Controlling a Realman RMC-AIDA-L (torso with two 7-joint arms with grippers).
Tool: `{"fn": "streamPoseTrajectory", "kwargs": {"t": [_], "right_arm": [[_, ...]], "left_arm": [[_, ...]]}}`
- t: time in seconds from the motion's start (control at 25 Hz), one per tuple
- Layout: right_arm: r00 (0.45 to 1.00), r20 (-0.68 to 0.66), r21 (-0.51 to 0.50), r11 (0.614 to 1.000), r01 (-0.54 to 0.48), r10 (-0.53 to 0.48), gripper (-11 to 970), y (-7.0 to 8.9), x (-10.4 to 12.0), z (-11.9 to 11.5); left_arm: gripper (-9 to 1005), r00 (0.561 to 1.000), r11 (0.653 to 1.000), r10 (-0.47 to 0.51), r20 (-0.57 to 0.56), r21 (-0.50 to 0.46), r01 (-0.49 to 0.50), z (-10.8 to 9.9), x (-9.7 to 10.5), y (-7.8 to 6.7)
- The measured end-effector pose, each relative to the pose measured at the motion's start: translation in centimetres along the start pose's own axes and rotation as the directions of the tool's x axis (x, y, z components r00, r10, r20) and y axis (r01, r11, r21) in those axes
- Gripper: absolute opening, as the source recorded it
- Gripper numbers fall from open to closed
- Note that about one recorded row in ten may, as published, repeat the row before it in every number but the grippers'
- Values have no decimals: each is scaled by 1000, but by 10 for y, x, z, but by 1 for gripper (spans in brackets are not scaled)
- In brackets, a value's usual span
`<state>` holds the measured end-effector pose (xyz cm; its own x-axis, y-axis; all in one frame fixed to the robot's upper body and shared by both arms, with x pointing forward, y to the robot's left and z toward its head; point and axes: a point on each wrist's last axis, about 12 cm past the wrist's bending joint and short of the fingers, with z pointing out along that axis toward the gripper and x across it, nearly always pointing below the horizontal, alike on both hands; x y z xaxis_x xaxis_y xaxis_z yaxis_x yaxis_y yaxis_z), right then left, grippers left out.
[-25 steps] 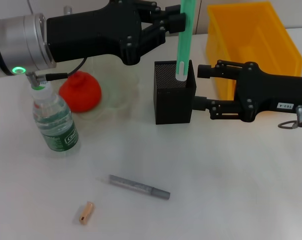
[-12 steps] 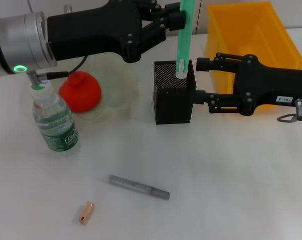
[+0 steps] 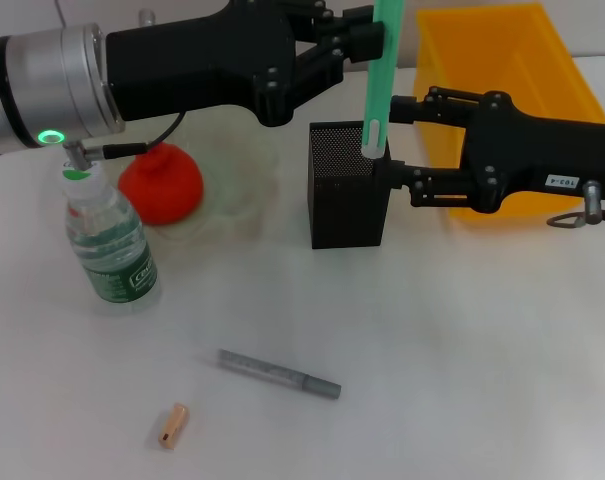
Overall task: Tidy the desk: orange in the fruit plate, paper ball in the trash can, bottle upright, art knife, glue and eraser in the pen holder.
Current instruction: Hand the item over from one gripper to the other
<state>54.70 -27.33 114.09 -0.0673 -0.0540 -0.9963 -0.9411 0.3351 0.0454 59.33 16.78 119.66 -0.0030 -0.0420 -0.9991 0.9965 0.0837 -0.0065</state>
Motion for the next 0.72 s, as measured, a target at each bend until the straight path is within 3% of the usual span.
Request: {"fn": "streamPoseTrajectory", "kwargs": {"t": [0.72], "right_arm": [[1000,12,-26,1000,7,-7,730,2,-3,5]], "left_arm": [[84,1000,1000,2,-8,-2,-2,0,3,-1]]}}
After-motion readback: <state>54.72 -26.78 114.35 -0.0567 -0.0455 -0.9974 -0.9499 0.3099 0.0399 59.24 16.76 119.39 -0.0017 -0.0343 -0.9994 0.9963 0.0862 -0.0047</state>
